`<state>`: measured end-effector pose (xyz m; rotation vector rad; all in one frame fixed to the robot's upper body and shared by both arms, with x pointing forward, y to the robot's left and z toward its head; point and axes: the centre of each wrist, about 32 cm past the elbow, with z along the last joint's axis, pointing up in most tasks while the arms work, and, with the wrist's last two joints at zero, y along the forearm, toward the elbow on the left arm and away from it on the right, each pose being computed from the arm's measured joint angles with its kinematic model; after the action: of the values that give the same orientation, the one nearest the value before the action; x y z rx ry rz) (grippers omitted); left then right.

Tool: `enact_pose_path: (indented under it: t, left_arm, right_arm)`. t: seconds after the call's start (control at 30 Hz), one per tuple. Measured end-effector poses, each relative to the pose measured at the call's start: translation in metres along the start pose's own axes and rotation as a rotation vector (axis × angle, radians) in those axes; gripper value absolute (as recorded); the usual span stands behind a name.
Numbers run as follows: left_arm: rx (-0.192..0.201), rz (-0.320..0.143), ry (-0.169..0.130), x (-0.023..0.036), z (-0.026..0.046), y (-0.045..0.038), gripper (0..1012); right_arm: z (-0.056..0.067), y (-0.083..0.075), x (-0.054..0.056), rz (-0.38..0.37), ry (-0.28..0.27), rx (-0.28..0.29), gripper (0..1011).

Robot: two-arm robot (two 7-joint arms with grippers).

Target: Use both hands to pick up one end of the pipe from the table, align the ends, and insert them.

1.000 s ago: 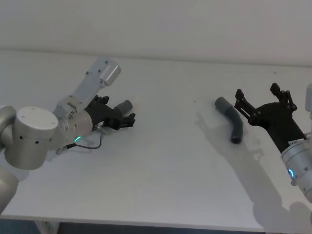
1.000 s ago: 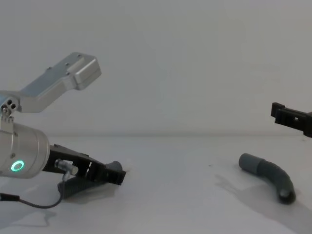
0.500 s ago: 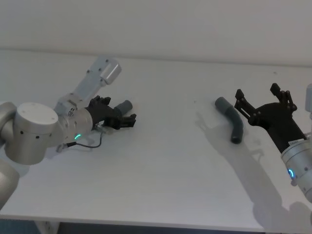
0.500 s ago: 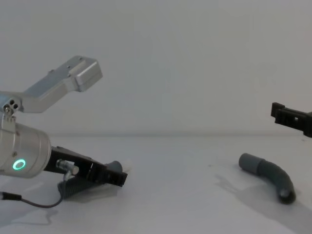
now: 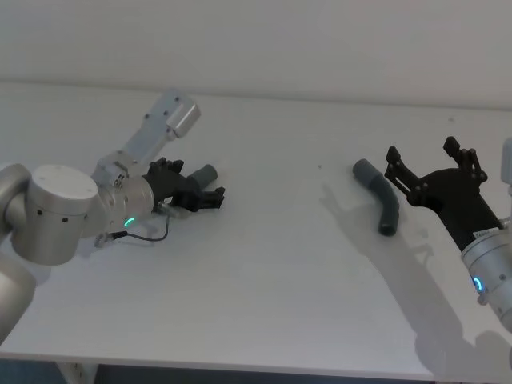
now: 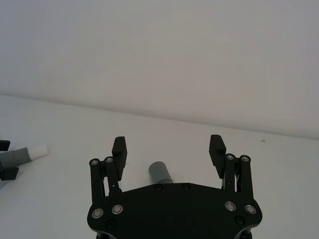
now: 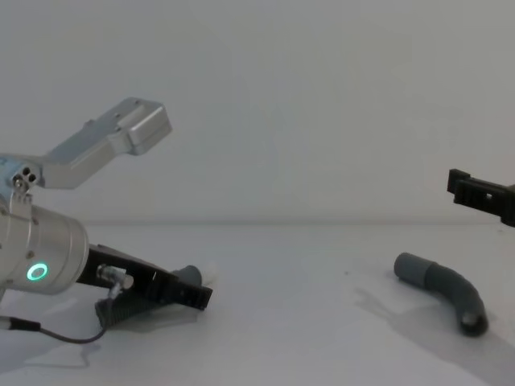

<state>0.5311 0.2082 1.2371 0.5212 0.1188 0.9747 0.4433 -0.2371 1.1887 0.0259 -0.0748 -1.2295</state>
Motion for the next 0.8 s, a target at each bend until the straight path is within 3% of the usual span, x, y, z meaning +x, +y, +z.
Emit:
enact_pose_path:
  t: [0.37,0.67,0.8]
  left_arm:
    - [0.012,-0.007,0.01,0.0011,0.0015,-0.0024,985]
    - [0.016,-0.012,0.015,0.0014,0.0022,-0.0034,783]
    - [0.017,-0.012,0.016,0.0014,0.0023,-0.0037,645]
  right_arm:
    - [0.0,0.0,0.0,0.0,0.0,0.0,1004]
    - [0.0,0.0,0.0,0.0,0.0,0.0,1004]
    - [0.0,0.0,0.0,0.0,0.0,0.0,1004]
